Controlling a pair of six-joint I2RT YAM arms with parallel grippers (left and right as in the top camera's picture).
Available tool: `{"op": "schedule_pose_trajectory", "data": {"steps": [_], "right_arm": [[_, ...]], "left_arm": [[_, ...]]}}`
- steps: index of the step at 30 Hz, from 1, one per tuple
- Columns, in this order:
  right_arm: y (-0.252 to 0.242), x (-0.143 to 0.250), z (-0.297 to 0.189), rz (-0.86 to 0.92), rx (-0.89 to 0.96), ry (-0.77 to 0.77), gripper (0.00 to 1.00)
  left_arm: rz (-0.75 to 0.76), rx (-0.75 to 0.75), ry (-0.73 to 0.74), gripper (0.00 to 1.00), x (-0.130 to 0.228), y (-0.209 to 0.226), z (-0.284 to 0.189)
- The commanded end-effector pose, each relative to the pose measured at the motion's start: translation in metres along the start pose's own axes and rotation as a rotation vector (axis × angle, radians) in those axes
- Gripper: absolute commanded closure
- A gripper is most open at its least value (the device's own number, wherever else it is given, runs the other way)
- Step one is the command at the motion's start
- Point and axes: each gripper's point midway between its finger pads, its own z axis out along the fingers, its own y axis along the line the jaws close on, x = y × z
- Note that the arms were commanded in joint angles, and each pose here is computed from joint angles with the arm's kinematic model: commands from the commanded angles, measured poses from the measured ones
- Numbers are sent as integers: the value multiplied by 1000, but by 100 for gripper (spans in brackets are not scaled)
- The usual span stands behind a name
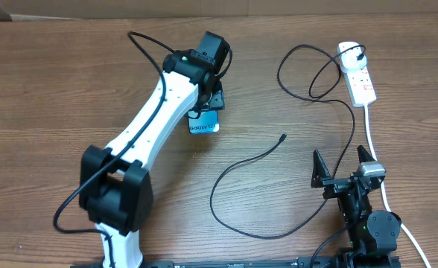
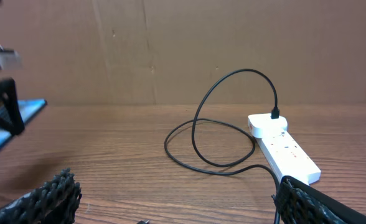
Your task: Plug charger to phone and switch on socket
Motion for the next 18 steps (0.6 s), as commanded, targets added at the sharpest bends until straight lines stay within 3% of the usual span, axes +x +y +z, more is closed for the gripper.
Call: {"op": "schedule_pose_trajectory", "data": {"steps": [1, 9, 18], "right_arm": [[-3, 2, 0, 4, 13, -3, 0], [-3, 2, 0, 4, 13, -3, 0], [-3, 2, 0, 4, 13, -3, 0]], "left_arm": [[33, -34, 15, 33, 2, -5, 20], [39, -8, 107, 32, 16, -17, 59], [37, 46, 117, 32, 17, -29, 65]]}}
